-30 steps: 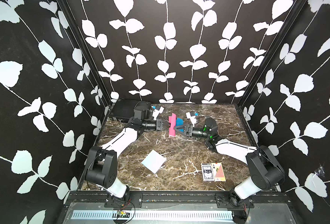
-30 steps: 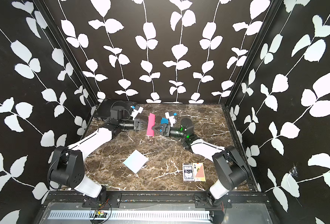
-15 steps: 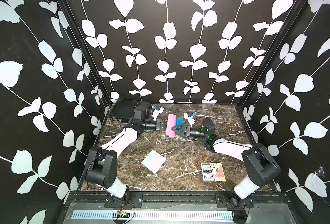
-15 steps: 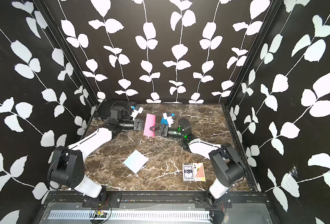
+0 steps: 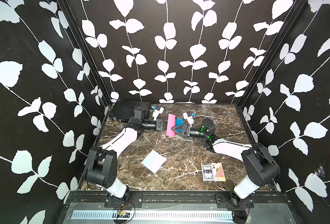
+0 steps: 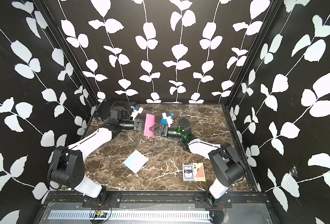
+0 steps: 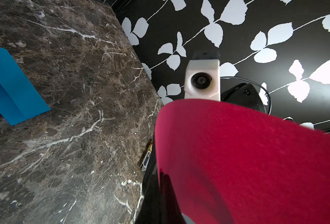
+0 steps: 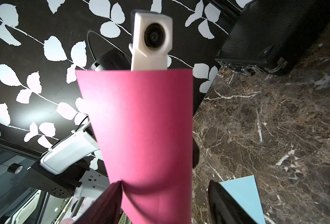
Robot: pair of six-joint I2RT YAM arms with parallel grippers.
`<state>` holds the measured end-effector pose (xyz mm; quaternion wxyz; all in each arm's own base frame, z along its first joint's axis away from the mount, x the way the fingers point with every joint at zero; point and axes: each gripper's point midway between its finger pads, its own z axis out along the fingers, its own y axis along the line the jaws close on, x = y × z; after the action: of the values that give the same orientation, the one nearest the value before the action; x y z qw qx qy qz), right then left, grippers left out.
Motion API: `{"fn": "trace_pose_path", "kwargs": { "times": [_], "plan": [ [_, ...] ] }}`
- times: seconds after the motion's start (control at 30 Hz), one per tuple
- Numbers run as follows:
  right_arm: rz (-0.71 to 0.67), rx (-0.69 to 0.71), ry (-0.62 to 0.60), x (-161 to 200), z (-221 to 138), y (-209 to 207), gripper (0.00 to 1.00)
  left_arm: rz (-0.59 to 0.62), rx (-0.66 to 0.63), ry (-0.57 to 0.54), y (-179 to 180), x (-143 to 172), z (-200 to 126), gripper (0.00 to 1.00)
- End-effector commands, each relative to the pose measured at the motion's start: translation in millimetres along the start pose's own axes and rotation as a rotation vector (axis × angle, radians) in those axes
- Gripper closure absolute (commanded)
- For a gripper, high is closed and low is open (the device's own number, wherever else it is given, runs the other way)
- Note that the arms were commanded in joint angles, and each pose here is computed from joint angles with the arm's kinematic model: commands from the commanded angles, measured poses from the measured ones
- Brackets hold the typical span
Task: Fold the square paper along the opposite sides
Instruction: Fold the paper.
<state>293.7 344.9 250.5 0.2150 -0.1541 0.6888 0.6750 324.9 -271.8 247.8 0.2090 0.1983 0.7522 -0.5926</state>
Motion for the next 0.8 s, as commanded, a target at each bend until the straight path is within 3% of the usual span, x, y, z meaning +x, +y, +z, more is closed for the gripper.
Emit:
{"fn": "trace_pose_path", "kwargs": {
  "times": [0.0,0.53,0.77],
  "plan": [
    [-0.078,-0.055,-0.016,-14.3,1.7,25.0,0.24,0.052,0.005,-0.018,-14.2,-3.8,-8.3,1.0],
    [-0.077,-0.073,0.013,-11.3,12.8,29.2,0.22,0.051,0.003,-0.016,-13.5,-3.1,-8.2,1.0],
    [-0.073,-0.07,0.025,-6.8,12.2,26.1,0.28,0.056,0.004,-0.018,-15.4,-3.3,-9.0,1.0]
  ]
}}
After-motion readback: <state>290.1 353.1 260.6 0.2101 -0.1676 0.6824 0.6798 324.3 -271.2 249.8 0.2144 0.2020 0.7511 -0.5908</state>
